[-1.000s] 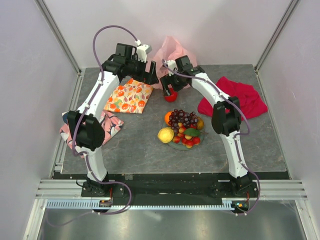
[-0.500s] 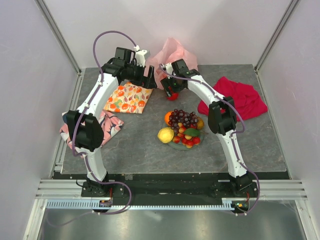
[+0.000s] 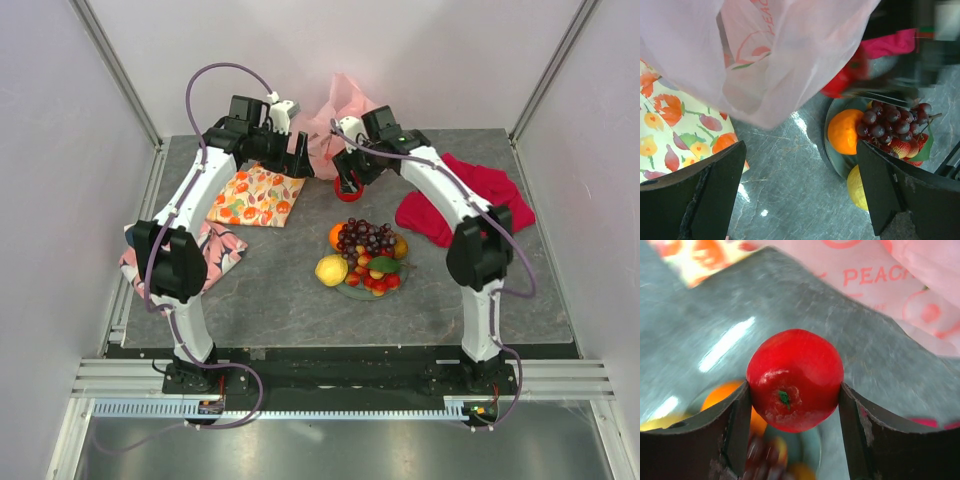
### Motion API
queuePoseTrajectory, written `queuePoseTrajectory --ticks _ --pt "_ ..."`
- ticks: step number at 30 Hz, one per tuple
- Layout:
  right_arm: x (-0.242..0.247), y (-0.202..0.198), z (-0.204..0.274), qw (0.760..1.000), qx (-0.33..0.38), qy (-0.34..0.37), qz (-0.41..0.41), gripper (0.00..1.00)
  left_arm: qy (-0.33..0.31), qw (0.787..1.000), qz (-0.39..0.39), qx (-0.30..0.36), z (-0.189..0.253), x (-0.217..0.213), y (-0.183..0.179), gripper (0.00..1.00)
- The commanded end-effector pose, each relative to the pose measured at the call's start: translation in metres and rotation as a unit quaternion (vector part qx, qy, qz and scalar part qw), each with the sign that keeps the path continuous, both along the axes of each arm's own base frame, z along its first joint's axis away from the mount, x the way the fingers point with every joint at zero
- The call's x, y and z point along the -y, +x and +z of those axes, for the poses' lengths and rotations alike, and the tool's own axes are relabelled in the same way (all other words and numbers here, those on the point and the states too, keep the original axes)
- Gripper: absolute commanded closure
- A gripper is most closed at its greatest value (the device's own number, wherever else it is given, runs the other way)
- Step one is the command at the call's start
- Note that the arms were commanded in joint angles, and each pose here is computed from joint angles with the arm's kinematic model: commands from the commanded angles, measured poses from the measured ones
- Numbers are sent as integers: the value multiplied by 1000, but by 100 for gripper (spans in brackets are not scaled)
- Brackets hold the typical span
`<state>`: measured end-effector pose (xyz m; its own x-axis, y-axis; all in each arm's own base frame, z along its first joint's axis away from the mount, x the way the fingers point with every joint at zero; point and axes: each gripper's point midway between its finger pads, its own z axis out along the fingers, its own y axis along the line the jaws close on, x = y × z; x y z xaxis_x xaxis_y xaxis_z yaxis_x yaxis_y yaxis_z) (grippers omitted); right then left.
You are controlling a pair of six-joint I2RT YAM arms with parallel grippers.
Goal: Take the fake fruits out of the plastic bag
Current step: Pick up the fake fruit from the center of the board, then place the fake fruit on the plate.
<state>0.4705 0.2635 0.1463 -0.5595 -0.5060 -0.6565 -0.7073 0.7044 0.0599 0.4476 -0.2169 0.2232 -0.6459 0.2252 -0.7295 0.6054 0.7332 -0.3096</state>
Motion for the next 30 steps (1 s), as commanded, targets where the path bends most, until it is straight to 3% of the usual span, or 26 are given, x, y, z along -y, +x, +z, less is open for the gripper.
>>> queuePoseTrajectory --ticks 1,10,16,23,30 --pt "6 -45 75 996 40 44 64 46 -23 1000 0 20 21 2 0 3" --pt "34 -150 57 987 -9 23 160 48 -34 999 -10 -17 5 -1 -25 4" --pt "42 -162 58 990 -21 21 137 48 -54 998 -2 -14 19 -1 -35 4" --pt "42 -180 47 976 -4 -15 217 49 -41 999 -1 -18 9 -7 -44 4" --pt "37 -186 38 968 18 -42 247 46 -46 999 -1 -22 6 -4 -40 4"
